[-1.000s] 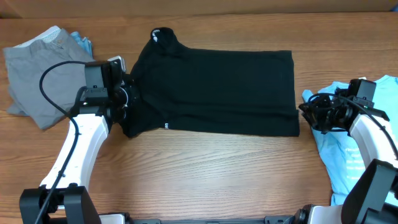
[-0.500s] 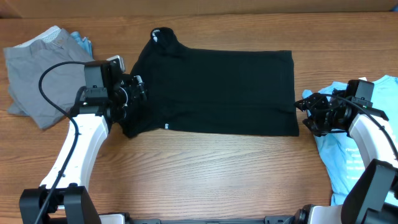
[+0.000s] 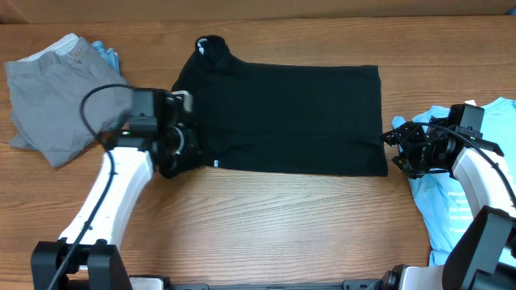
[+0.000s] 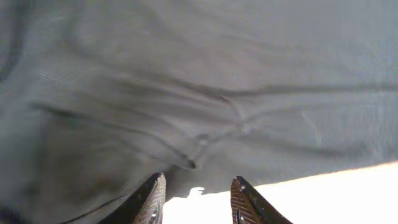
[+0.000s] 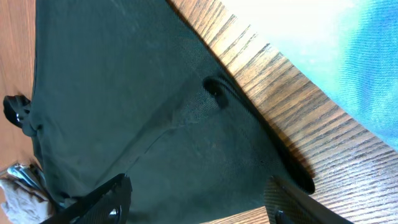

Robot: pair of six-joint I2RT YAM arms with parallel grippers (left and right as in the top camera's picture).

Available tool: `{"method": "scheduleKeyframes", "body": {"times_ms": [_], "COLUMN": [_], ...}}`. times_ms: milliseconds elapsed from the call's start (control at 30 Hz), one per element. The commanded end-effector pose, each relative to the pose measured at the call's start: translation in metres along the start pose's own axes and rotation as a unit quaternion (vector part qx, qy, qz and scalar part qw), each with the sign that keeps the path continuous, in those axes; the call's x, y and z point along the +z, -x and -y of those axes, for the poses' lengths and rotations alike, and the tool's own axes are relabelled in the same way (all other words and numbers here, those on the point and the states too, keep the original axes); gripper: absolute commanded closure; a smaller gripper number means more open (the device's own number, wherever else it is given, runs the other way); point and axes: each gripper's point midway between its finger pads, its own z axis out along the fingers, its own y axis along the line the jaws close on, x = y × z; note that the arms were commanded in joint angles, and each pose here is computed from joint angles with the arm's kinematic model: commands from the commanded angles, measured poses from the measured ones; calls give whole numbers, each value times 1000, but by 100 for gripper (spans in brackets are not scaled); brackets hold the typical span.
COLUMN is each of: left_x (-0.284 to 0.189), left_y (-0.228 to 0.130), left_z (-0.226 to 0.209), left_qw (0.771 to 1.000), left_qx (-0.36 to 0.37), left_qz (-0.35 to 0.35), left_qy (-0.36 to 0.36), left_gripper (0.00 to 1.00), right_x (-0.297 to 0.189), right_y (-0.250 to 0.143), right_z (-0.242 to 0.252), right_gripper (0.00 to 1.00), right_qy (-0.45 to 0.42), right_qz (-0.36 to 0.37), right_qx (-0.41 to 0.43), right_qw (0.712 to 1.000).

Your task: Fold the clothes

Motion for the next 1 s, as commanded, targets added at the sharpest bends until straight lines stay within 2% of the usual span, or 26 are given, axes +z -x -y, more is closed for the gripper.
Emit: {"method": "scheduleKeyframes", "body": {"times_ms": [0, 100, 167, 233, 367, 967], "left_x": [10, 22, 33, 45, 63, 71], "left_y": [-6, -9, -14, -21, -34, -35], "left_z": [12, 18, 16, 12, 4, 0], "left_qw": [997, 992, 990, 990, 989, 989], "left_qx": [78, 115, 121, 121, 103, 98], "left_qz": [-11, -15, -28, -45, -75, -77], "left_qy": [26, 47, 62, 65, 70, 80], "left_gripper": [64, 74, 75, 69, 69, 63], "right_x": [-3, -3, -3, -3, -3, -3], "right_y": [6, 5, 5, 4, 2, 2], "right_z": [-8, -7, -7, -6, -5, -4], "right_gripper": [28, 28, 28, 28, 28, 28], "right_qy": [7, 6, 5, 4, 1, 0], "right_qz": [8, 7, 6, 4, 1, 1], "right_qx": [-16, -15, -15, -13, -14, -14], "right_qw": [1000, 1000, 1000, 1000, 1000, 1000]}}
